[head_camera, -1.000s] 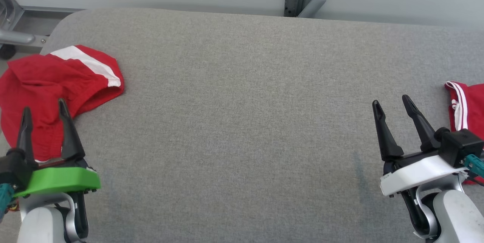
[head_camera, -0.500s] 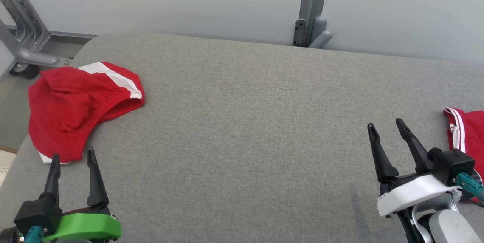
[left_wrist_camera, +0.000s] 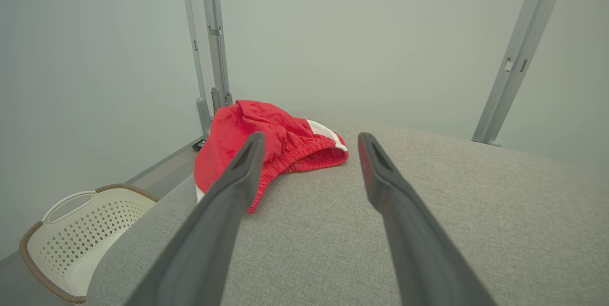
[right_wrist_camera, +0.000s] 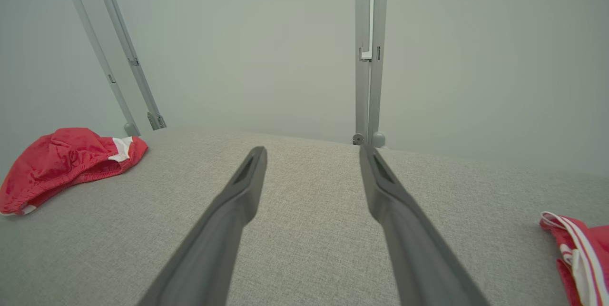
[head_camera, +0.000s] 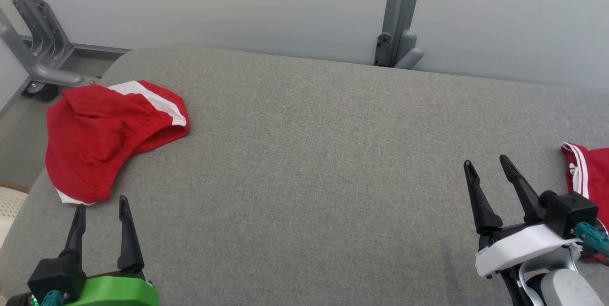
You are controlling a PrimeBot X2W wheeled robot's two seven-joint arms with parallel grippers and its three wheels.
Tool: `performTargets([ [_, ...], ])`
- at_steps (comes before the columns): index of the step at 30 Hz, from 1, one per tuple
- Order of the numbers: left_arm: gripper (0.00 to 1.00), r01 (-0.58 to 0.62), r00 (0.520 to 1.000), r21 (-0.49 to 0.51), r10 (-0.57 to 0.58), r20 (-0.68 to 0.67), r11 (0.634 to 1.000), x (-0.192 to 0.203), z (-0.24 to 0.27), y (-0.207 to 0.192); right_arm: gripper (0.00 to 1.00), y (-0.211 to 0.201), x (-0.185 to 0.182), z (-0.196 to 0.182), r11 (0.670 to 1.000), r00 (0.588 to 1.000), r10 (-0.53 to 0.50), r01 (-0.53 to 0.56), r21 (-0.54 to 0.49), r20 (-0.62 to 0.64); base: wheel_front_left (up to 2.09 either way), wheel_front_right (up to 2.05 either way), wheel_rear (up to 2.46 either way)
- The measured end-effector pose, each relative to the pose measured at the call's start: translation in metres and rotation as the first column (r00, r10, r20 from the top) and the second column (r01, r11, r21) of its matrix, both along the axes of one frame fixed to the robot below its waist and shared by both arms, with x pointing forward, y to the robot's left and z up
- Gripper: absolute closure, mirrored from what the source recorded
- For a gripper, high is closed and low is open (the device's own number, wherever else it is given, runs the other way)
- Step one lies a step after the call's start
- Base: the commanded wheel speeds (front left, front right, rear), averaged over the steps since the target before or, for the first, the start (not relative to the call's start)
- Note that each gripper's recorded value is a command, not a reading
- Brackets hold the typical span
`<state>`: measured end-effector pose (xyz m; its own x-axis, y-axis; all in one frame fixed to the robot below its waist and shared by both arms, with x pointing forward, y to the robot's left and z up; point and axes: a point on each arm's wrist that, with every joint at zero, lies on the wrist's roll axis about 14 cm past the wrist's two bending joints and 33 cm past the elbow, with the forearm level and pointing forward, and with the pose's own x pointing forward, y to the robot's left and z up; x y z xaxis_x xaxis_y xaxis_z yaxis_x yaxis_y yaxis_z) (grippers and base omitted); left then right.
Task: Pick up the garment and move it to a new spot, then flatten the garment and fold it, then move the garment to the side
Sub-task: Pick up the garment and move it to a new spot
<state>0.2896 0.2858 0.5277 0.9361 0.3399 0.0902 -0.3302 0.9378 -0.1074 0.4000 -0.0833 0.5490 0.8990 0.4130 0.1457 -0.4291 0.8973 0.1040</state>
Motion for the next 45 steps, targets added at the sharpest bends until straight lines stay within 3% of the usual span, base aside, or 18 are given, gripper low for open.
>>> performTargets([
  [16,0.0,-0.006,0.998,0.029,0.004,0.057,1.0,0.004,0.017,0.002,0.0,0.004,0.004,0.0,1.0,1.0,0.011,-0.011,0.003,-0.004,0.0,0.0,0.0],
  [26,0.0,0.041,0.984,0.103,-0.058,0.171,0.994,0.08,0.068,0.013,0.0,0.009,0.033,0.0,0.998,0.999,0.047,-0.047,-0.033,0.0,0.0,0.0,0.0],
  [37,0.0,0.086,0.989,-0.033,-0.089,-0.122,0.996,0.182,-0.017,0.038,0.0,0.004,0.072,-0.027,0.997,0.998,0.05,-0.052,-0.048,-0.039,0.0,0.0,0.0],
  [45,0.0,0.029,0.904,-0.175,-0.101,-0.415,0.984,0.216,-0.119,0.044,0.0,-0.016,0.093,-0.066,0.998,0.994,0.004,-0.01,-0.057,-0.107,0.0,0.0,0.0],
])
